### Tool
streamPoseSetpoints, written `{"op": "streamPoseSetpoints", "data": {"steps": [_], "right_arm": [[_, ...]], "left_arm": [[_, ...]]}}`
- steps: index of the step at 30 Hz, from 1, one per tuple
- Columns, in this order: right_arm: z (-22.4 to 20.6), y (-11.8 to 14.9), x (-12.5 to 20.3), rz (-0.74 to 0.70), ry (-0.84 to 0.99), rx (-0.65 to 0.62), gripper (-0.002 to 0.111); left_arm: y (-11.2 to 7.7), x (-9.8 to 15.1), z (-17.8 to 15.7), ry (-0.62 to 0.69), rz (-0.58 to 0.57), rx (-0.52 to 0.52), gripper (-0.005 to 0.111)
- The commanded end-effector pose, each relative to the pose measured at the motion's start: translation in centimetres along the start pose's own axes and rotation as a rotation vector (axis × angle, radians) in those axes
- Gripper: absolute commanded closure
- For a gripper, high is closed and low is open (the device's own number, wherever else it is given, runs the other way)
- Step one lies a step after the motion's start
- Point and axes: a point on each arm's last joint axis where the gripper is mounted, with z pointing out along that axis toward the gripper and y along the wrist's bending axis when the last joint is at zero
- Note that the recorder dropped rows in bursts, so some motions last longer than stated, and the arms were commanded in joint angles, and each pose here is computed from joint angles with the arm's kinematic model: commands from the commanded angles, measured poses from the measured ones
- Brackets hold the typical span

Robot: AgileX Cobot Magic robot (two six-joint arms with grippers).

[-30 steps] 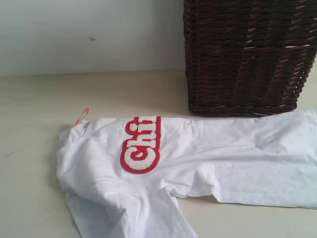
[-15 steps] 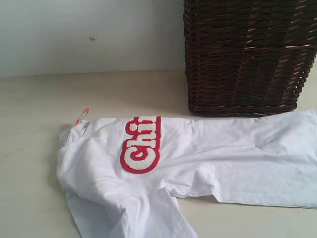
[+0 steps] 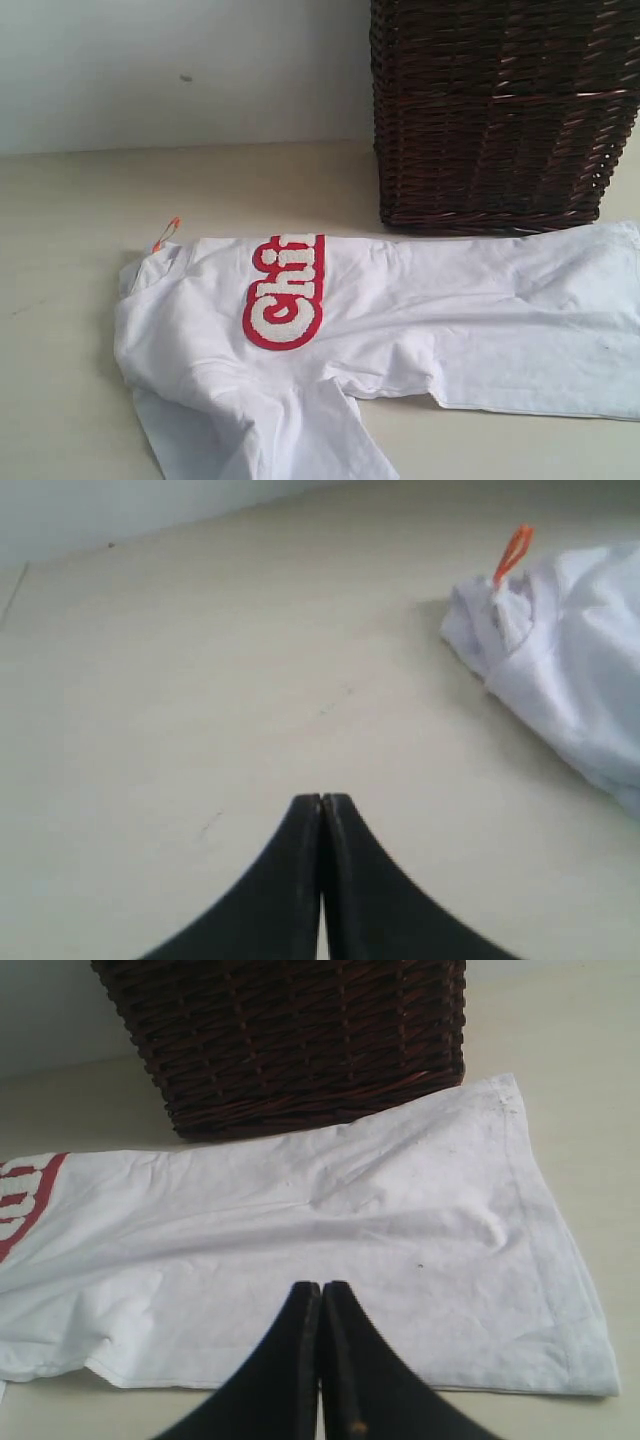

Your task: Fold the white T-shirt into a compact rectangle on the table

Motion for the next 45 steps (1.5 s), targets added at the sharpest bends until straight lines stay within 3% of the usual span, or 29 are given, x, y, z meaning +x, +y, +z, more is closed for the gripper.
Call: {"op": "streamPoseSetpoints", "data": {"steps": [1, 6, 11, 15, 17, 26, 30, 32, 39, 45], "right_arm": [[0.0, 0.0, 0.1, -0.002, -0.007, 0.002, 0.108], [0.0, 0.0, 0.1, 0.001, -0.008, 0.0, 0.108], [0.0, 0.0, 0.1, 0.001, -0.008, 0.0, 0.108], [0.0, 0.0, 0.1, 0.001, -0.008, 0.0, 0.108], [0.0, 0.0, 0.1, 0.001, -0.008, 0.0, 0.108], [0.0, 0.0, 0.1, 0.005, -0.009, -0.002, 0.108], [0.0, 0.0, 0.1, 0.005, -0.009, -0.002, 0.108], [0.0, 0.0, 0.1, 0.005, -0.009, -0.002, 0.108], [0.0, 0.0, 0.1, 0.005, -0.009, -0.002, 0.108], [0.0, 0.0, 0.1, 0.005, -0.009, -0.002, 0.108]], "left_arm": [[2.1, -6.6, 3.0, 0.125, 0.205, -0.075, 0.104], [2.7, -10.9, 8.0, 0.209, 0.326, -0.086, 0.104], [0.1, -12.3, 11.1, 0.12, 0.385, 0.025, 0.104], [-2.7, -11.3, 10.9, 0.221, 0.464, 0.103, 0.104], [-4.3, -11.1, 11.1, 0.193, 0.506, 0.159, 0.104], [-8.0, -9.2, 13.5, 0.297, 0.381, 0.293, 0.104], [-9.1, -9.3, 14.1, 0.274, 0.252, 0.328, 0.104], [-9.7, -9.1, 14.3, 0.278, 0.246, 0.348, 0.104], [-13.0, -7.1, 13.7, 0.323, 0.433, 0.477, 0.107], [-13.8, -5.4, 13.8, 0.313, 0.494, 0.53, 0.107]]}}
